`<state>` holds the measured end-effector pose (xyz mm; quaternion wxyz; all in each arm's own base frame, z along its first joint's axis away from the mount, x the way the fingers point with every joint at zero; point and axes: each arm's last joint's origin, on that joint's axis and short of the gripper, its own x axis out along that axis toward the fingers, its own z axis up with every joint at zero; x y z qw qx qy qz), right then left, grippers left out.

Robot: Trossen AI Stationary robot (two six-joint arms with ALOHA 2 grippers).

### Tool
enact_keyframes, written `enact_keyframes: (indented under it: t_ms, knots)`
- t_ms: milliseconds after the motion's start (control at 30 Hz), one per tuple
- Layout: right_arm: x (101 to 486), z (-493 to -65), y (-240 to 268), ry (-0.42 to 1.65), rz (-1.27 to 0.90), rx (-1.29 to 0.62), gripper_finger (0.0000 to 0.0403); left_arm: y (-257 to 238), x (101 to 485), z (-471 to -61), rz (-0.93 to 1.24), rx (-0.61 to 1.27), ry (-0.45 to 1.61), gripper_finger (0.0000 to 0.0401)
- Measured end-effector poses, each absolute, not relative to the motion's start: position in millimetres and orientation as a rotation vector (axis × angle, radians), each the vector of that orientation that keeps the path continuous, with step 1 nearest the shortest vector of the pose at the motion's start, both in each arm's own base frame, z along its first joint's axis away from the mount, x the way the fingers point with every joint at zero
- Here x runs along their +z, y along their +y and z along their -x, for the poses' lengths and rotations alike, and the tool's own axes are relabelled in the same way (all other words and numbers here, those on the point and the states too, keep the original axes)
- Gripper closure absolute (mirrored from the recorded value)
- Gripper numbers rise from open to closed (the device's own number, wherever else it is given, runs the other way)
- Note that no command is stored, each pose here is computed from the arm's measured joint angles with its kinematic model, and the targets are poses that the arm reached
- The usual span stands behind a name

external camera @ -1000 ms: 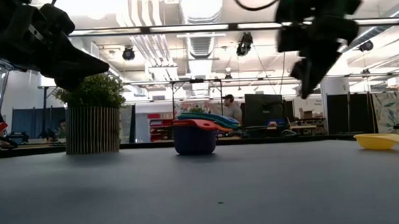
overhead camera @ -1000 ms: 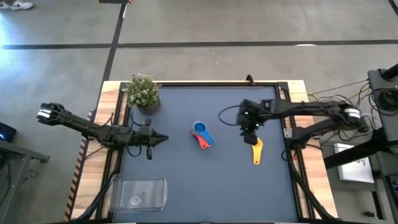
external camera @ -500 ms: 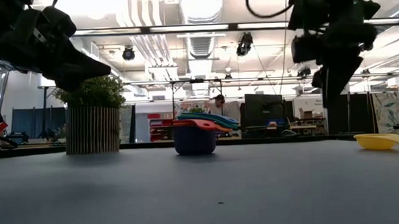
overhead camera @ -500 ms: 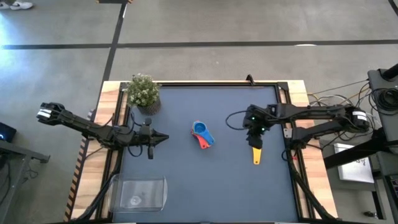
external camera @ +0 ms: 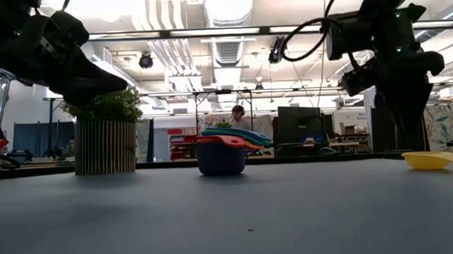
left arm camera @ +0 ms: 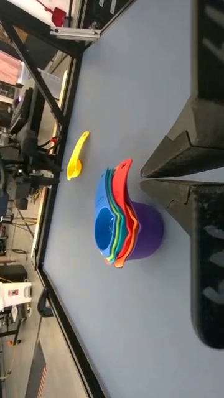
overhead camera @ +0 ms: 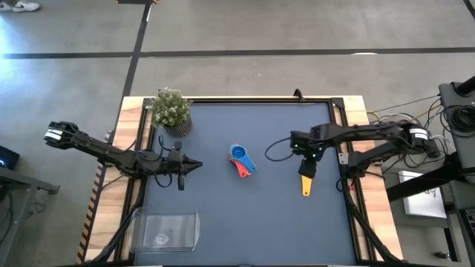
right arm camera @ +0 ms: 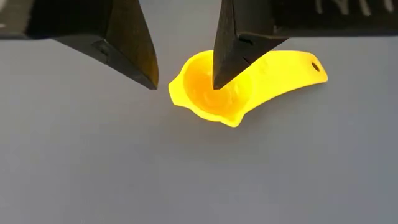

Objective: Nest measuring cups in basket
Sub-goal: Stack the yellow measuring cup on top of the blue measuring cup

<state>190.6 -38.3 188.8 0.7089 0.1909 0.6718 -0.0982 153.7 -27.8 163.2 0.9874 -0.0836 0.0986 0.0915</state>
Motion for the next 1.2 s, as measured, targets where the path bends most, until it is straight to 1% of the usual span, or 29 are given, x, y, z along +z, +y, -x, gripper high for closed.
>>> enact_keyframes:
  t_ms: [167, 533, 600, 700, 767, 900, 933, 1200]
  knots:
    - [181.0, -194.6, -39.2, 1.530, -0.431, -0.218, 0.0252, -28.1, 163.5, -154.6, 0.171, 0.183, 0.190, 0.0401]
    - [156.2, -204.1, -41.2, 1.655, -0.442, -0.219, 0.0253, -28.2, 162.7, -155.1, 0.169, 0.183, 0.195, 0.0401]
    - [152.5, -205.2, -41.7, 1.673, -0.436, -0.224, 0.0262, -28.2, 162.7, -155.1, 0.169, 0.183, 0.195, 0.0401]
    - [149.1, -206.2, -41.9, 1.689, -0.427, -0.211, 0.0287, -28.2, 162.7, -155.1, 0.169, 0.183, 0.195, 0.0401]
    - [149.1, -206.6, -42.0, 1.686, -0.425, -0.210, 0.0311, -28.2, 162.7, -155.1, 0.169, 0.183, 0.195, 0.0401]
    - [157.3, -209.1, -42.5, 1.648, -0.414, -0.201, 0.0372, -28.2, 162.7, -155.1, 0.169, 0.183, 0.195, 0.0401]
    - [161.5, -210.7, -42.9, 1.627, -0.408, -0.196, 0.0378, -28.2, 162.7, -155.1, 0.169, 0.183, 0.195, 0.0401]
    - [209.4, -229.7, -47.0, 1.418, -0.358, -0.163, 0.0379, -28.2, 162.8, -155.1, 0.169, 0.183, 0.195, 0.0401]
